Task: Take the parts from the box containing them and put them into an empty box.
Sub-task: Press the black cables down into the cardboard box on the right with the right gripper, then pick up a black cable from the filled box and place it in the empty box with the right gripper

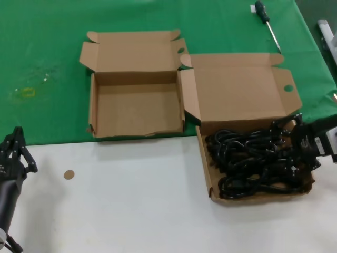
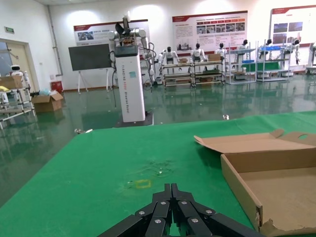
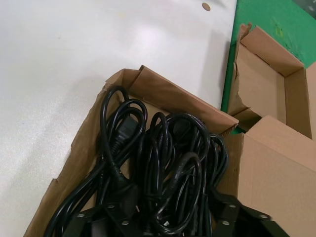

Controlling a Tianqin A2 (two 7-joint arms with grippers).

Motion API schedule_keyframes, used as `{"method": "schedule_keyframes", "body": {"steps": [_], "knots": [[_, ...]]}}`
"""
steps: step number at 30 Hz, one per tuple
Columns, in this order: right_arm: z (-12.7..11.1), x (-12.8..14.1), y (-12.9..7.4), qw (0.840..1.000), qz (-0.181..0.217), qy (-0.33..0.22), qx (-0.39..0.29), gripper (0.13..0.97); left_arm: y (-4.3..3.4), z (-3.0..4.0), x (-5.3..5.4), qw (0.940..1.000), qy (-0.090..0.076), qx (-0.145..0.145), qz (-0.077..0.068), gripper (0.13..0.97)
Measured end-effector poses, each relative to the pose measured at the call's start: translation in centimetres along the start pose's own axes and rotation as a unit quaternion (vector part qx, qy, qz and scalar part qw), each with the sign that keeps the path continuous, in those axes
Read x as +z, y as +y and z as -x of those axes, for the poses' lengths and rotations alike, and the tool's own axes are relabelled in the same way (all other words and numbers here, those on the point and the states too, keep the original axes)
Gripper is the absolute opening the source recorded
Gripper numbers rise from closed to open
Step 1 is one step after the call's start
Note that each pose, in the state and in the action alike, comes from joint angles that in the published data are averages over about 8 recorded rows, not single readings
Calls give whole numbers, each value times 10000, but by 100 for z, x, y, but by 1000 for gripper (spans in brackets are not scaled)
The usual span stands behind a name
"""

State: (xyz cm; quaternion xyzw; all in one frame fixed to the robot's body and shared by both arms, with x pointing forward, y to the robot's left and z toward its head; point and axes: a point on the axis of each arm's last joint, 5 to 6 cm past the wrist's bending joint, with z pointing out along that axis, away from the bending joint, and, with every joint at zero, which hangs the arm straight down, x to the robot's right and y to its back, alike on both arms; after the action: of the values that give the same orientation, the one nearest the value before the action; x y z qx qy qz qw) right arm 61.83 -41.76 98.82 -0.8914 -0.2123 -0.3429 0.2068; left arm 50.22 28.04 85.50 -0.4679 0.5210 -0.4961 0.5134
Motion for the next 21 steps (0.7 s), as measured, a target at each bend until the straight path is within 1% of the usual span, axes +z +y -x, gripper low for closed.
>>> {"method": "schedule_keyframes", "body": {"steps": [3, 7, 15, 16, 21], "knots": [[9, 0, -8, 10000, 0, -3, 10, 510, 0, 0, 0, 10000, 0, 0, 0, 152], [16, -3, -15, 10000, 5, -4, 27, 510, 0, 0, 0, 10000, 0, 0, 0, 152], [18, -8, -12, 10000, 35, -17, 69, 317, 0, 0, 0, 10000, 0, -1, 0, 152], [19, -8, -11, 10000, 38, -21, 74, 317, 0, 0, 0, 10000, 0, -1, 0, 152], [13, -15, -12, 9999, 41, -35, 100, 243, 0, 0, 0, 10000, 0, -1, 0, 152]]}}
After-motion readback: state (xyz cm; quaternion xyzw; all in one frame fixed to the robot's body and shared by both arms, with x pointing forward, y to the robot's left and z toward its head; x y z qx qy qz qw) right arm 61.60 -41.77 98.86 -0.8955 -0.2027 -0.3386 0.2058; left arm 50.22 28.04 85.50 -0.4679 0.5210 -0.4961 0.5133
